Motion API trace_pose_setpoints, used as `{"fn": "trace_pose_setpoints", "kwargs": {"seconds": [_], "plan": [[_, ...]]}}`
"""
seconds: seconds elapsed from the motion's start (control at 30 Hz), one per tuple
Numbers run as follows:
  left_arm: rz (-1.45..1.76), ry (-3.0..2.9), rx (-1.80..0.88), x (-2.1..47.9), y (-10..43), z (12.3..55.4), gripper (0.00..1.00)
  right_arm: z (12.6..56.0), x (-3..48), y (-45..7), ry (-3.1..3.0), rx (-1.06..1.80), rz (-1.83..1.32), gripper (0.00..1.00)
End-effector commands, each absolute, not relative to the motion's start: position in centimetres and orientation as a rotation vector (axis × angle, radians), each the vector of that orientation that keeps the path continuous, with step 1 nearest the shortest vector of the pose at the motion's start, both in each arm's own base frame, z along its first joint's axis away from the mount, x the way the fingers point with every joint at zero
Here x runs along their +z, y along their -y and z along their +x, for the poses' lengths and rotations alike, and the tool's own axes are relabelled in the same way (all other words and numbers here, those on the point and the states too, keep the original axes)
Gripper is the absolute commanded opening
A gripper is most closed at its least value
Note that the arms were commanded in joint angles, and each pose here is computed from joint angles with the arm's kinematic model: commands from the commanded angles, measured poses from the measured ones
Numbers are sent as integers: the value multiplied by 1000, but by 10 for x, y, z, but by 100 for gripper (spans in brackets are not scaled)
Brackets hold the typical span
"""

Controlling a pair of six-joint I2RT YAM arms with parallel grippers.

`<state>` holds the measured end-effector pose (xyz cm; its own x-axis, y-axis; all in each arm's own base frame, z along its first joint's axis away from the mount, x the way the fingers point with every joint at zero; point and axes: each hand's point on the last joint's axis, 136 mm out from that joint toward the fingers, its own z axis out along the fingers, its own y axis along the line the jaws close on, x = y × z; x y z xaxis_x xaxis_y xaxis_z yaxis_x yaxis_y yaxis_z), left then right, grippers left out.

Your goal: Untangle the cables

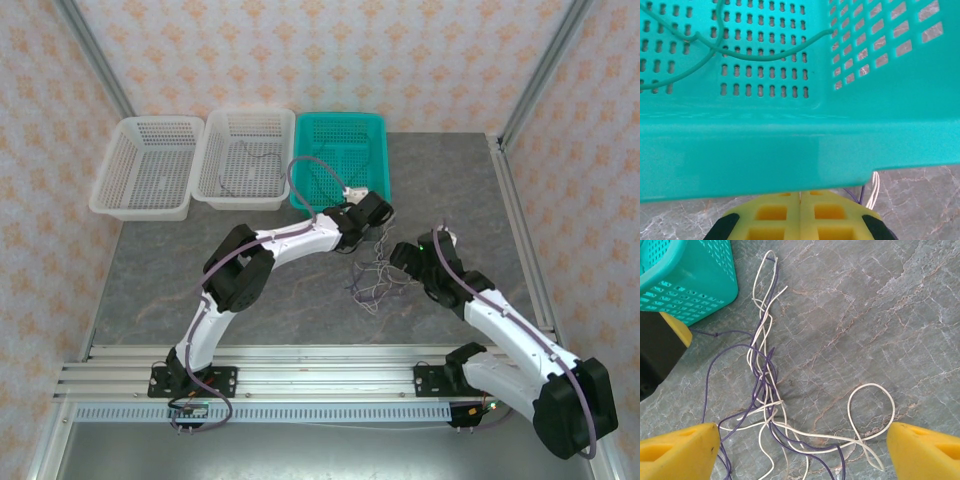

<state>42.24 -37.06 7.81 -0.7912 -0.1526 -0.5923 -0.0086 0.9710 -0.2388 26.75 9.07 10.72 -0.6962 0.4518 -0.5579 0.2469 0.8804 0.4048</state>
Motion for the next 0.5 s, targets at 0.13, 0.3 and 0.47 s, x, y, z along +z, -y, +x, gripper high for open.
{"fn": "trace_pose_setpoints", "kwargs": {"seconds": [0.13,0.3,0.47], "plan": [[80,-2396,-573,166,394,398,0,273,111,-102,-2332,478,464,88],[231,-2325,-745,228,400,367,0,280,121,-115,-2298,565,402,89],[376,-2240,-848,292,399,343,0,293,145,-137,-2204,669,243,90]]}}
